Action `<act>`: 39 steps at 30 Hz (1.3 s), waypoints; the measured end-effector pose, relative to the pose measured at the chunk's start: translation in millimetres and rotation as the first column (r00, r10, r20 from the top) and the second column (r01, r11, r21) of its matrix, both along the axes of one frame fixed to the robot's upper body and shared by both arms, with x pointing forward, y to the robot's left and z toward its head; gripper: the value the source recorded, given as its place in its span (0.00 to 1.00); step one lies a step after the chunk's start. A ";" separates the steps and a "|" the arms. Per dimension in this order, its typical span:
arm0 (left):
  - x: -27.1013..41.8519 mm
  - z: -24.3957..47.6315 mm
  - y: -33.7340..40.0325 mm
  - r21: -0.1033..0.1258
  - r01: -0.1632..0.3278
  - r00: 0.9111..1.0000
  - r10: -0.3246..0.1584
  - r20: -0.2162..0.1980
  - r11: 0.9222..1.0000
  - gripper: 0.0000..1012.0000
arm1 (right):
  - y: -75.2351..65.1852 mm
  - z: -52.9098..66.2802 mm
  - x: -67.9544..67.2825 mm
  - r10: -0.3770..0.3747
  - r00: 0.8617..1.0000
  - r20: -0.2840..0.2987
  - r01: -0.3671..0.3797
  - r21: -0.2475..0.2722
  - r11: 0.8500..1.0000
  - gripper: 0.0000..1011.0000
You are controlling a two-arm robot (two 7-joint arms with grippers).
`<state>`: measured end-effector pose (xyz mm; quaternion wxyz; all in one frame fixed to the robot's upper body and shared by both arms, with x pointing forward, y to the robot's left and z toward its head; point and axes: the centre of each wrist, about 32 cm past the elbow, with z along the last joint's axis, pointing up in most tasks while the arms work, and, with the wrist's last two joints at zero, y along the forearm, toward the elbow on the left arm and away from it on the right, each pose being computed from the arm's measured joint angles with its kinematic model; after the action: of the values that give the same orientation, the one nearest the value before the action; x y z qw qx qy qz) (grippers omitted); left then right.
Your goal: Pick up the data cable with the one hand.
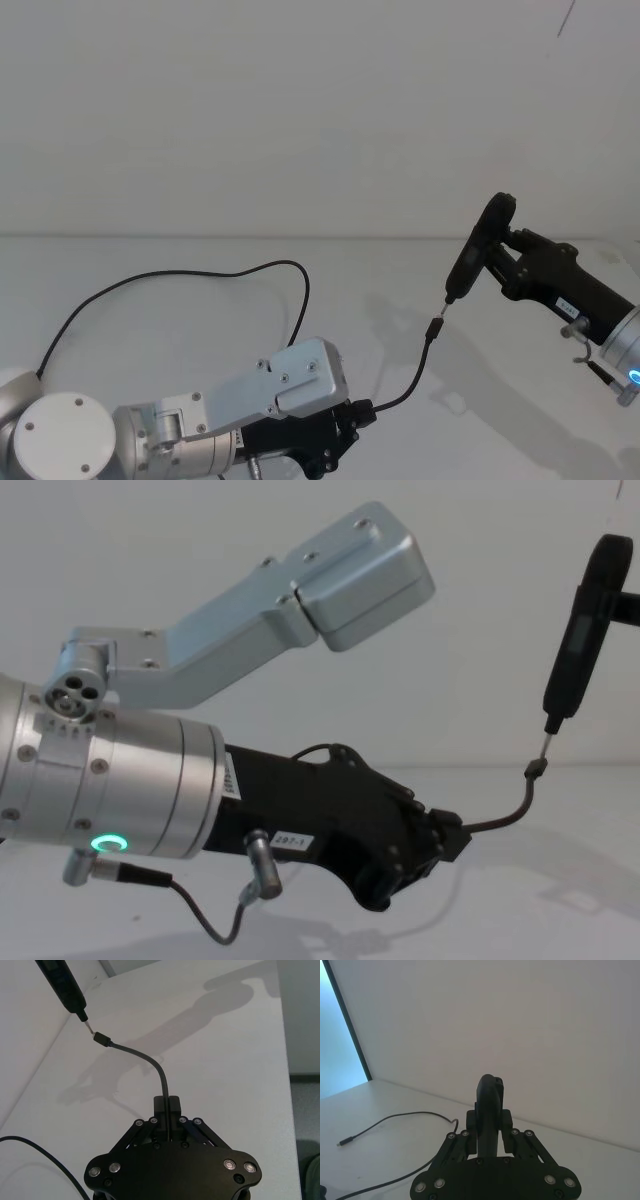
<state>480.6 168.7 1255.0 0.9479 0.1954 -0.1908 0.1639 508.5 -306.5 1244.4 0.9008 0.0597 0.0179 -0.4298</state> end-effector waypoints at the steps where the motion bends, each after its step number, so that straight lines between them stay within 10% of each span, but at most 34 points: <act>1: 0.0 0.0 0.0 0.000 0.000 1.000 0.000 0.000 1.000 0.05 | 0.0 0.2 -0.1 0.001 1.000 0.000 -0.001 0.000 1.000 0.28; 39: 0.0 0.0 0.0 0.000 0.000 1.000 0.000 0.000 1.000 0.05 | 0.4 2.7 -1.8 0.014 1.000 -0.003 -0.014 0.001 1.000 0.28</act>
<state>480.5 168.7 1255.0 0.9479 0.1954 -0.1907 0.1640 506.7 -306.0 1247.1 0.9037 0.0590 0.0200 -0.4235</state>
